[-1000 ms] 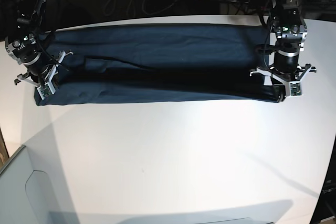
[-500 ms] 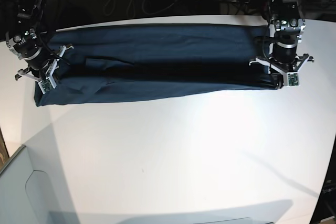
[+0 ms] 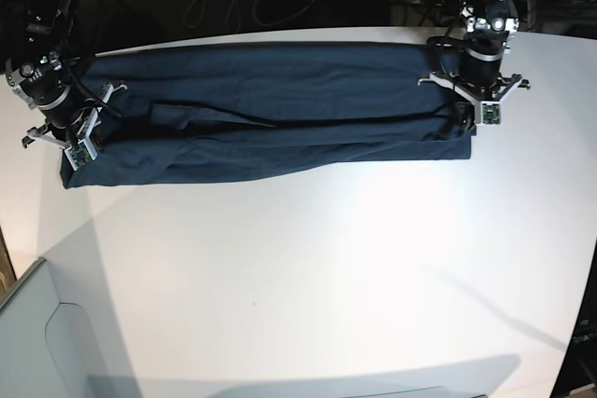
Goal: Fold the T-shirt properly
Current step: 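Regrasp the folded edge and pull it toward the robot with both grippers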
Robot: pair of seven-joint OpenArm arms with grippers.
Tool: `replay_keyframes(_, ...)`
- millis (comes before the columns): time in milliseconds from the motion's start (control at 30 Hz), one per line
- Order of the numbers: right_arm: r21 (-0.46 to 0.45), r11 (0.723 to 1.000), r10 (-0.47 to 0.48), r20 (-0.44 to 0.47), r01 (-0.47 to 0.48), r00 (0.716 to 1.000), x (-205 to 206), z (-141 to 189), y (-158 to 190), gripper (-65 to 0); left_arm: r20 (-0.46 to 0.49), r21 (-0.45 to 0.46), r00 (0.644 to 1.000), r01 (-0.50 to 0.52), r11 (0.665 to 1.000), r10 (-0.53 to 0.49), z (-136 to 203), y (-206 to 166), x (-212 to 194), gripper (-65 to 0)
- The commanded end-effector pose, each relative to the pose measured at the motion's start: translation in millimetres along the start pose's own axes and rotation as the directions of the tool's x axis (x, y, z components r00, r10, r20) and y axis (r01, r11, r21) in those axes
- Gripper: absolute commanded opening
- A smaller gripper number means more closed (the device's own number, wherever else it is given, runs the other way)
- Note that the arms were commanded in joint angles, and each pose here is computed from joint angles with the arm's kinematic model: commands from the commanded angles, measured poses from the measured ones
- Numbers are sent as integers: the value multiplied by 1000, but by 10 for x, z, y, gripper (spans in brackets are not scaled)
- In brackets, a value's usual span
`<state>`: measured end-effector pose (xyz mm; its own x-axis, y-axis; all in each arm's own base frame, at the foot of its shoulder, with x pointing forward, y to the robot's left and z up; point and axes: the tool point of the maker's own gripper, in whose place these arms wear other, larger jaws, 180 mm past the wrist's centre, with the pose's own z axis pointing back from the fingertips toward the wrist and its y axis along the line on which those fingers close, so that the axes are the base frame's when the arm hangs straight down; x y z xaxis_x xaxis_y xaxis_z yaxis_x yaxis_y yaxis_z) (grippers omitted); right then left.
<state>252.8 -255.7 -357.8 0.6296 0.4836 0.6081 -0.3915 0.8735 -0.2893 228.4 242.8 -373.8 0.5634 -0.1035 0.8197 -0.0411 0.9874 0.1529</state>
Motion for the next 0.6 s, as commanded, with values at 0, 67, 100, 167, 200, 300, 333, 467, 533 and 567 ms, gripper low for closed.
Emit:
replay_keyframes(0, -9, 1000, 27, 31, -26, 999, 92, 41, -70, -648, 38, 2, 999, 7, 1000, -7, 34, 24, 98, -650)
replay_keyframes(67, -17, 999, 41, 28, -40, 999, 96, 66, -107, -648, 41, -1, 999, 9, 1000, -9, 76, 7, 105, -650)
replay_keyframes(100, -15, 999, 44, 21, -44, 999, 63, 74, -101, -648, 50, -3, 999, 12, 1000, -11, 91, 0, 140, -650)
replay_keyframes(167, -15, 998, 55, 24, -54, 998, 67, 95, -97, -648, 70, -4, 997, 15, 1000, -15, 118, -8, 215, -650)
replay_keyframes(200, -16, 998, 58, 26, -58, 998, 74, 105, -94, -648, 78, -2, 997, 16, 1000, -16, 126, -1, 245, -650)
replay_keyframes(300, -21, 998, 67, 30, -67, 997, 104, 131, -95, -648, 101, -3, 995, 25, 1000, -24, 190, -7, 332, -650)
replay_keyframes(333, -19, 997, 72, 31, -72, 997, 110, 135, -90, -648, 108, -7, 994, 29, 1000, -28, 217, -21, 360, -650)
replay_keyframes(467, 11, 995, 99, 26, -100, 995, 92, 130, -36, -649, 103, -15, 994, 35, 999, -34, 246, -50, 341, -650)
replay_keyframes(533, 11, 995, 97, 24, -97, 995, 81, 128, -40, -649, 97, -16, 995, 34, 999, -32, 246, -50, 324, -650)
replay_keyframes(567, 12, 995, 97, 22, -97, 995, 76, 128, -36, -649, 96, -14, 995, 34, 999, -32, 246, -44, 322, -650)
